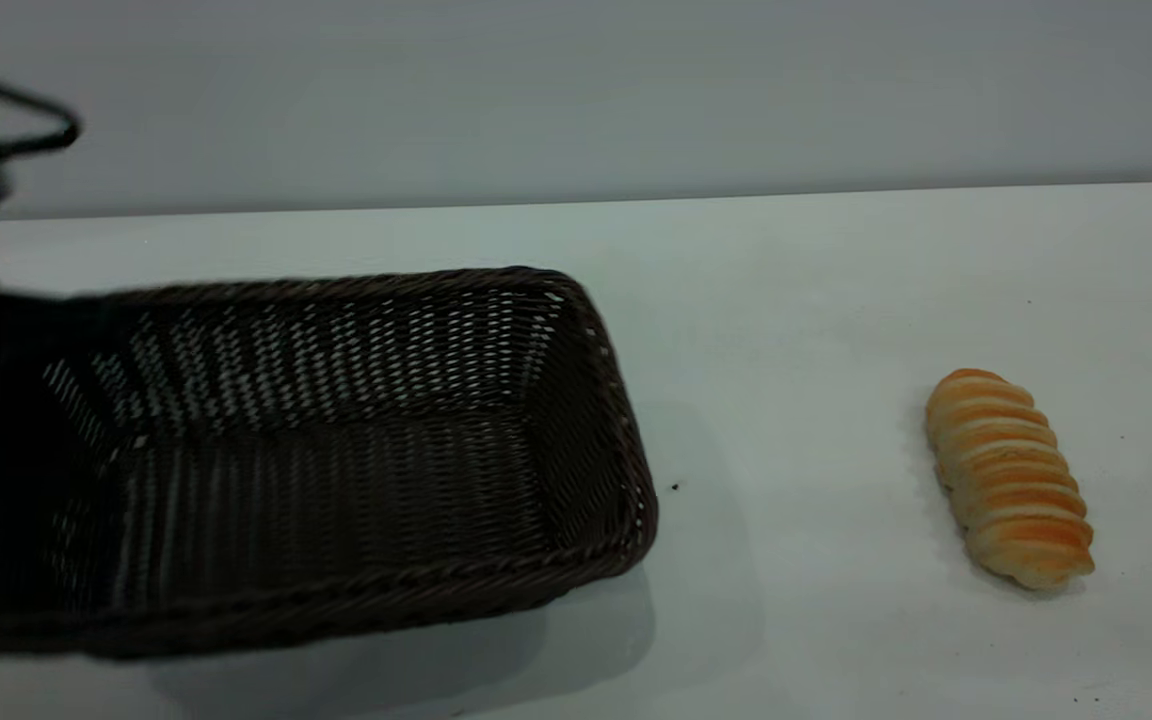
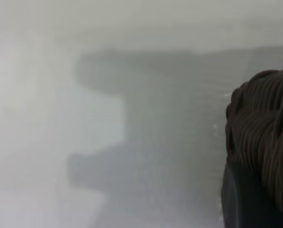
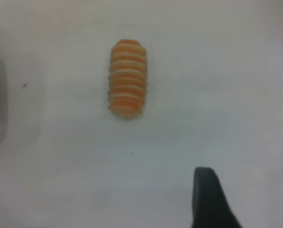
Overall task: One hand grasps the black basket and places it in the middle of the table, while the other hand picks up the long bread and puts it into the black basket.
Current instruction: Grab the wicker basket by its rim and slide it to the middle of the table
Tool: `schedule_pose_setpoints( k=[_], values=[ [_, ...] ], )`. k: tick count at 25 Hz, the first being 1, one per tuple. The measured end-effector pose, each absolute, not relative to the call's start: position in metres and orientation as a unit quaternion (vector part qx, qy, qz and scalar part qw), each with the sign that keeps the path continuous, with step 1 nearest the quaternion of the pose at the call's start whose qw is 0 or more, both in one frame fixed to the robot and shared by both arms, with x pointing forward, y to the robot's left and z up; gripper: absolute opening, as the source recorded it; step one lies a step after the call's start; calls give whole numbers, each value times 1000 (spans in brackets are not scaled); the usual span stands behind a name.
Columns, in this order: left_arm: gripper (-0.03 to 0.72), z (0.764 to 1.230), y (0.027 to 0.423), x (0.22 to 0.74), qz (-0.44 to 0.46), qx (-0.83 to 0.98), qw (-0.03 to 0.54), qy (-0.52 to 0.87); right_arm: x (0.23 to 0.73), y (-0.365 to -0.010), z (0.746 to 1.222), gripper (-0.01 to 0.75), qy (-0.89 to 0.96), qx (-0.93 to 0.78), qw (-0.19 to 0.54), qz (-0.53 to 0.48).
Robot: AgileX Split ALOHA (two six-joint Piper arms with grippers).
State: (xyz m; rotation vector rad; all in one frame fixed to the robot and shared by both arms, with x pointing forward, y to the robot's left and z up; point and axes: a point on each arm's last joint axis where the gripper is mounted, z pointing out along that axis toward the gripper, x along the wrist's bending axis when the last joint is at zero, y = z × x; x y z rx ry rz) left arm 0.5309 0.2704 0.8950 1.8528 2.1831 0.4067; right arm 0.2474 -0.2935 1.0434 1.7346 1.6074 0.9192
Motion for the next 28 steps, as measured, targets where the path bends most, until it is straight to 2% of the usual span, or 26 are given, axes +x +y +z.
schedule_pose_setpoints(
  k=[7,16,26,28],
  values=[
    [144,913,243,572,156,681,91,710,247,-293,1043,396,605,653,298,346],
    [151,860,197,592,101,717,51,688,247,-293,1043,396,605,653,298,346],
    [154,855,193,600,100,722,38,684,247,-293,1043,396,605,653,297,346],
    [194,856,192,601,100,722,34,684,247,-293,1043,396,605,653,297,346]
  ],
)
